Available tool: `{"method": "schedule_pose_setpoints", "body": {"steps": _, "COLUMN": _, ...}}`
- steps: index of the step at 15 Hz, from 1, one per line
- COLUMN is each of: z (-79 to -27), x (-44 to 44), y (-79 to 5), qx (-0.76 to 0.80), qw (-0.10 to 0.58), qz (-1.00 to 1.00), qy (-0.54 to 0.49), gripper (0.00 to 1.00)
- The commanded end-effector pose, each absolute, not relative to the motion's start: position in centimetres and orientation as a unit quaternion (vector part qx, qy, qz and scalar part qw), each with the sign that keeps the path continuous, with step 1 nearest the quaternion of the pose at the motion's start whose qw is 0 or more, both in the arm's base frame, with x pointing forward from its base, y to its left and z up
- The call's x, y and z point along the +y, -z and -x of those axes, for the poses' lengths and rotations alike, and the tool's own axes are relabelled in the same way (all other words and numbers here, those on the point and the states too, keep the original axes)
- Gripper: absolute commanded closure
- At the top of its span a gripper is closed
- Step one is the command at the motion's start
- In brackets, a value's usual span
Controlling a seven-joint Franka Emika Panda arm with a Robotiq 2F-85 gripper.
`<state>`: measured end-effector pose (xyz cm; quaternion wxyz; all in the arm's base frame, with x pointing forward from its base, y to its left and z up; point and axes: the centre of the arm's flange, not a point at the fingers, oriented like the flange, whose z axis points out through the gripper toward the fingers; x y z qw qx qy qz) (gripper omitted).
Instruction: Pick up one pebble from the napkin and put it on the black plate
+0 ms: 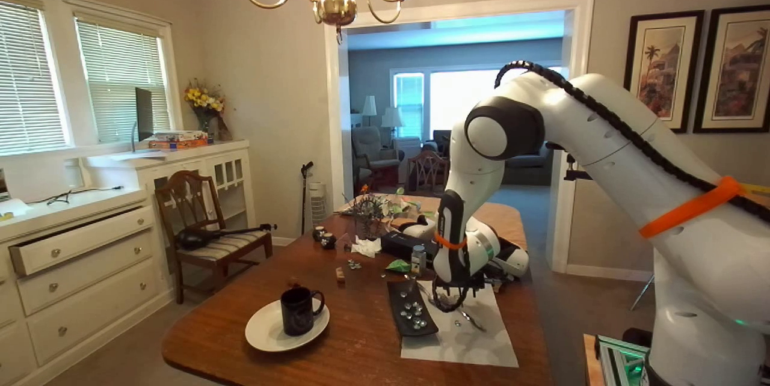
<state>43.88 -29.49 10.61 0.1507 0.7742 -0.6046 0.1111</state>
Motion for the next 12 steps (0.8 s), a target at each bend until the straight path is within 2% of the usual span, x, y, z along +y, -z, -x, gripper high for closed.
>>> {"method": "schedule_pose_setpoints", "body": {"steps": 1, "z": -43.21, "x": -28.07, "y": -9.98, "qx": -0.602, "qw": 0.137, "qz": -0.776, "qy": -0.130, "gripper": 0.35}}
{"method": "schedule_pose_setpoints", "body": {"steps": 2, "z": -43.32, "x": -27.83, "y": -9.81, "qx": -0.600, "qw": 0.135, "qz": -0.777, "qy": -0.134, "gripper": 0.32}}
{"method": "schedule_pose_setpoints", "body": {"steps": 4, "z": -43.44, "x": -27.48, "y": -9.73, "qx": -0.599, "qw": 0.131, "qz": -0.777, "qy": -0.144, "gripper": 0.38}}
{"method": "schedule_pose_setpoints", "body": {"steps": 5, "z": -43.56, "x": -27.39, "y": -9.70, "qx": -0.597, "qw": 0.130, "qz": -0.777, "qy": -0.148, "gripper": 0.34}}
{"method": "schedule_pose_setpoints", "body": {"steps": 9, "z": -43.92, "x": -27.70, "y": -9.31, "qx": -0.599, "qw": 0.131, "qz": -0.773, "qy": -0.162, "gripper": 0.37}}
{"method": "schedule_pose_setpoints", "body": {"steps": 12, "z": -43.89, "x": -28.20, "y": -9.09, "qx": -0.600, "qw": 0.135, "qz": -0.772, "qy": -0.163, "gripper": 0.36}}
